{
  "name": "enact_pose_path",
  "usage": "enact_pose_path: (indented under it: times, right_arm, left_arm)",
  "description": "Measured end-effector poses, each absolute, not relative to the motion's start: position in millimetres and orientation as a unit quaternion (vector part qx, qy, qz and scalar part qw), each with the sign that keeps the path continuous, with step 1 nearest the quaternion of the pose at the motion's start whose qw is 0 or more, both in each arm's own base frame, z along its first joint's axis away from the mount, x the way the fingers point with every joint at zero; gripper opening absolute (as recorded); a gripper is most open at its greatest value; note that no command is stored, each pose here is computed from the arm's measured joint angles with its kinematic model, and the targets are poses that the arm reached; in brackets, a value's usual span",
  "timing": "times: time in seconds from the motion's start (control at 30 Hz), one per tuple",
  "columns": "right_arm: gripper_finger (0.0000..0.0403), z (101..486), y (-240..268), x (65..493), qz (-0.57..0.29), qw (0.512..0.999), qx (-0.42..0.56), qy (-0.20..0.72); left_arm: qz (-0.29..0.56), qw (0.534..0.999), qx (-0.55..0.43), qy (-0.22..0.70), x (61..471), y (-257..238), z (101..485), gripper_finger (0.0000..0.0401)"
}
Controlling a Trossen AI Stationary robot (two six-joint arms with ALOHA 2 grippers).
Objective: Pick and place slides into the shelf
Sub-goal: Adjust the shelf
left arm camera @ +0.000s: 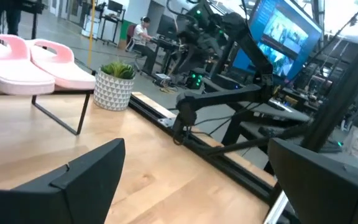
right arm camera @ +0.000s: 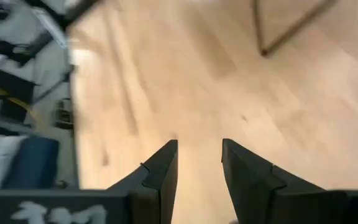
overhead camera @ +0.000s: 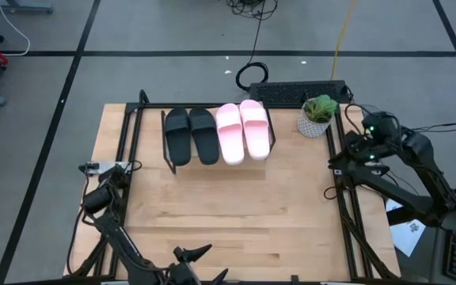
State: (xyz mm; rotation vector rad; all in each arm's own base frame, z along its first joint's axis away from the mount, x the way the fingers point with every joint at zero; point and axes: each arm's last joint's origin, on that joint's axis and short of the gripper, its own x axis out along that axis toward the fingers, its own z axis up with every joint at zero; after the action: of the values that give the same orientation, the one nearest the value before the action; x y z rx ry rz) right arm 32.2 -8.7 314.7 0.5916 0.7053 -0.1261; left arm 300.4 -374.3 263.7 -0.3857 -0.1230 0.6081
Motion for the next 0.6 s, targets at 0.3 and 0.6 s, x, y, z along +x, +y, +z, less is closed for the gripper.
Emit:
enact_pose_path:
  times: [0.3,0.6]
  right_arm:
    - [0.0114,243.3,-30.2,55.3,-0.054,0.880,0.395,0.258]
    - [0.0114,171.1,-49.4,93.5,-0.019,0.893,0.424,0.149]
  left_arm:
    - [0.269,0.942,-0.193,-0.055,269.8,-379.0,236.1,0.0395]
    - [0.217,0.935,-0.279,-0.009,238.1,-354.8,217.1,0.0395]
